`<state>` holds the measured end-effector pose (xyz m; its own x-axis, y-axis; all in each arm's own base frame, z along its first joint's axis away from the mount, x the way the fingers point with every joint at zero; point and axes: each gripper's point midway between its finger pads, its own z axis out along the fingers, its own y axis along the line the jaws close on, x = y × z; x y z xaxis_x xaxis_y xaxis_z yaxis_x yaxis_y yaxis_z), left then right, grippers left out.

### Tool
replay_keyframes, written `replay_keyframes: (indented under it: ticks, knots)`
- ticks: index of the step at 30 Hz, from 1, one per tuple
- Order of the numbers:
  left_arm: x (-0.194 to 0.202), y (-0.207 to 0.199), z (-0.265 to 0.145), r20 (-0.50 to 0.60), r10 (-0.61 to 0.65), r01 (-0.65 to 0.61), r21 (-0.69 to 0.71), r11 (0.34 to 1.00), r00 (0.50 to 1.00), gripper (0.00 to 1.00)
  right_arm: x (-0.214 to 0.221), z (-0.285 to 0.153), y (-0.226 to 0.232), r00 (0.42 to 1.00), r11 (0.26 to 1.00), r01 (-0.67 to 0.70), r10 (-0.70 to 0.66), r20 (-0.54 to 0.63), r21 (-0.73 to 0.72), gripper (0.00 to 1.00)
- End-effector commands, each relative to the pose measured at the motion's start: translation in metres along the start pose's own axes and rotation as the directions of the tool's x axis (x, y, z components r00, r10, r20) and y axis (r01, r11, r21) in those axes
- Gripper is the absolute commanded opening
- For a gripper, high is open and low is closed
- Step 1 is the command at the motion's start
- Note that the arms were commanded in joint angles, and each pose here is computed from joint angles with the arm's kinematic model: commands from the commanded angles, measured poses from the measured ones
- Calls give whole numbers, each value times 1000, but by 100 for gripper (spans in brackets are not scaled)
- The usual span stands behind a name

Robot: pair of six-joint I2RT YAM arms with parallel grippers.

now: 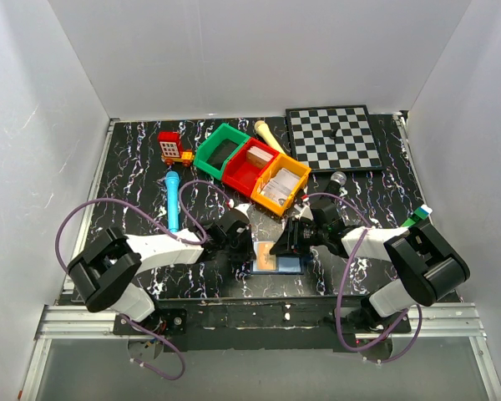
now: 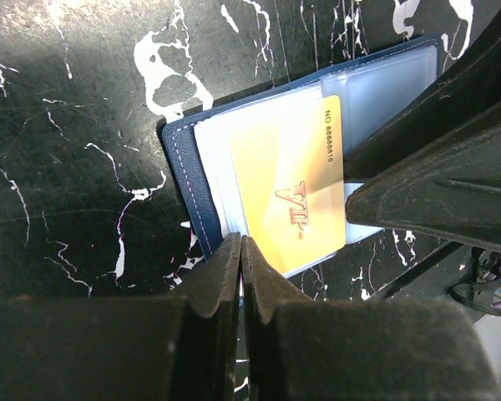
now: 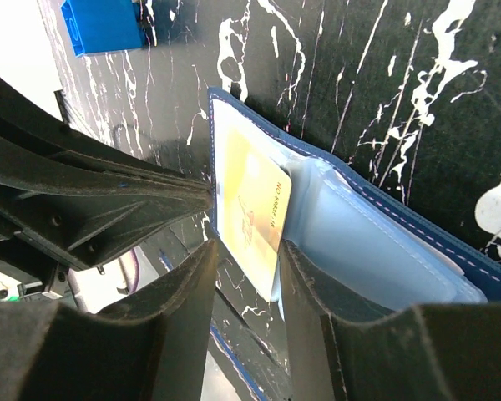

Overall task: Take the credit cards out of the card holder
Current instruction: Remove the credit card from the card holder.

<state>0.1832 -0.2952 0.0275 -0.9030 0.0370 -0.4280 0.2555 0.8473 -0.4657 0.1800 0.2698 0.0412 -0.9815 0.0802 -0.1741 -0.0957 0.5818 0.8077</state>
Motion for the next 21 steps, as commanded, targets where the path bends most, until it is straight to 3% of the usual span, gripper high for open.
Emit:
replay_keyframes:
  ticks: [1, 9, 21]
  knots:
    - [-14, -6, -15, 58, 15, -16, 14, 1000, 998, 1, -3, -1, 9, 1000, 999, 17, -17, 4, -42, 44]
    - [-22, -16, -18, 75, 26, -30, 45, 999, 997, 2, -3, 0, 8, 1000, 999, 18, -17, 1, -44, 44]
    - [-6, -11, 6, -5, 27, -27, 38, 999, 1000, 0, -3, 1, 10, 1000, 998, 19, -19, -8, -56, 44]
